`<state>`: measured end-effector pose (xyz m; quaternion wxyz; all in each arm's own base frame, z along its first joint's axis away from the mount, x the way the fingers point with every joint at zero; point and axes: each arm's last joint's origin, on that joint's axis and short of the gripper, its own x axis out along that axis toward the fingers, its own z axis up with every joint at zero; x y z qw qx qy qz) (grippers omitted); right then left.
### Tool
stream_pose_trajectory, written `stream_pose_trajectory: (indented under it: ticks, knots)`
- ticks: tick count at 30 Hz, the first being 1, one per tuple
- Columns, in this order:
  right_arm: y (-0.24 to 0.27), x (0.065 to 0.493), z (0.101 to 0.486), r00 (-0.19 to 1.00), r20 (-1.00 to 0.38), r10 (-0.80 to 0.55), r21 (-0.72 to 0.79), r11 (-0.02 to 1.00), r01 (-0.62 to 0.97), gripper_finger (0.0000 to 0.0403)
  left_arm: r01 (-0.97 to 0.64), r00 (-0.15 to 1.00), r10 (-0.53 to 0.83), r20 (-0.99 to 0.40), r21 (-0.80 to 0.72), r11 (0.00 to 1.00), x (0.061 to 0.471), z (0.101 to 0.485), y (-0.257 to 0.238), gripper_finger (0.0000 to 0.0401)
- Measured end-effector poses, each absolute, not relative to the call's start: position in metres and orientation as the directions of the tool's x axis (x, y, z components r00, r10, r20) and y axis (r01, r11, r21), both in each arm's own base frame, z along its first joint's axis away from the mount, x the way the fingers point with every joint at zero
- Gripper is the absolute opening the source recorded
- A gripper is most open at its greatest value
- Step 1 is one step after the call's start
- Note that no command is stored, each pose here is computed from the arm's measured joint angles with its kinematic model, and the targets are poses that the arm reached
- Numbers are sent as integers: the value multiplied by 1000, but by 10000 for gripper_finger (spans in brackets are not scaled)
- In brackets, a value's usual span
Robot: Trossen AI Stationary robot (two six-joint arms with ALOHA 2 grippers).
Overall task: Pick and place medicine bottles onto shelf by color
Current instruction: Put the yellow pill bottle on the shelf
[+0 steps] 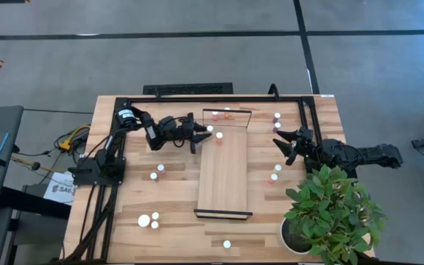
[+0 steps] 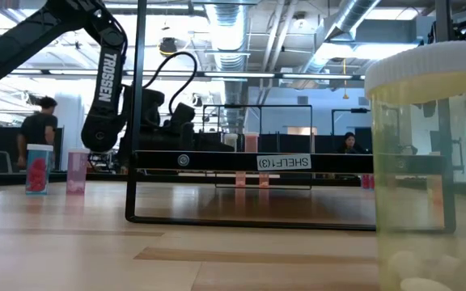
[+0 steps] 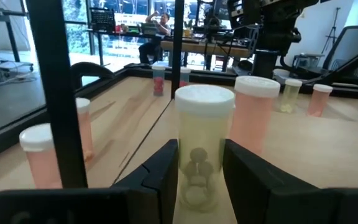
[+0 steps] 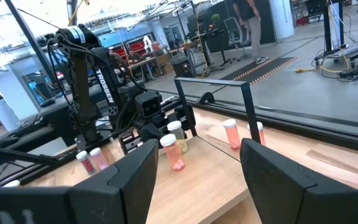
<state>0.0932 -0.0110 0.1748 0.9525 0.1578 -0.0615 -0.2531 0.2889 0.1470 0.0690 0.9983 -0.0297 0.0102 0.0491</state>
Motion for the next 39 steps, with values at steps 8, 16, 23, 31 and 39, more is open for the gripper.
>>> stream_pose_trajectory:
  ticks: [8,16,23,31,39]
  knots:
    - [-11,93,175,864,37,-502,332,822,463,251,-81,996,78,-40,-91,993,284,66,144,106]
    - [-11,93,175,864,37,-502,332,822,463,251,-85,995,78,-55,-124,989,283,64,145,154]
    - [-11,93,175,864,37,-502,332,822,463,251,-76,996,69,-49,-152,985,280,65,150,189]
    - [-11,93,175,864,37,-502,332,822,463,251,-54,998,57,18,-126,991,279,87,156,191]
    - [-11,93,175,865,37,-501,332,822,462,251,-28,997,33,69,-72,997,276,106,161,191]
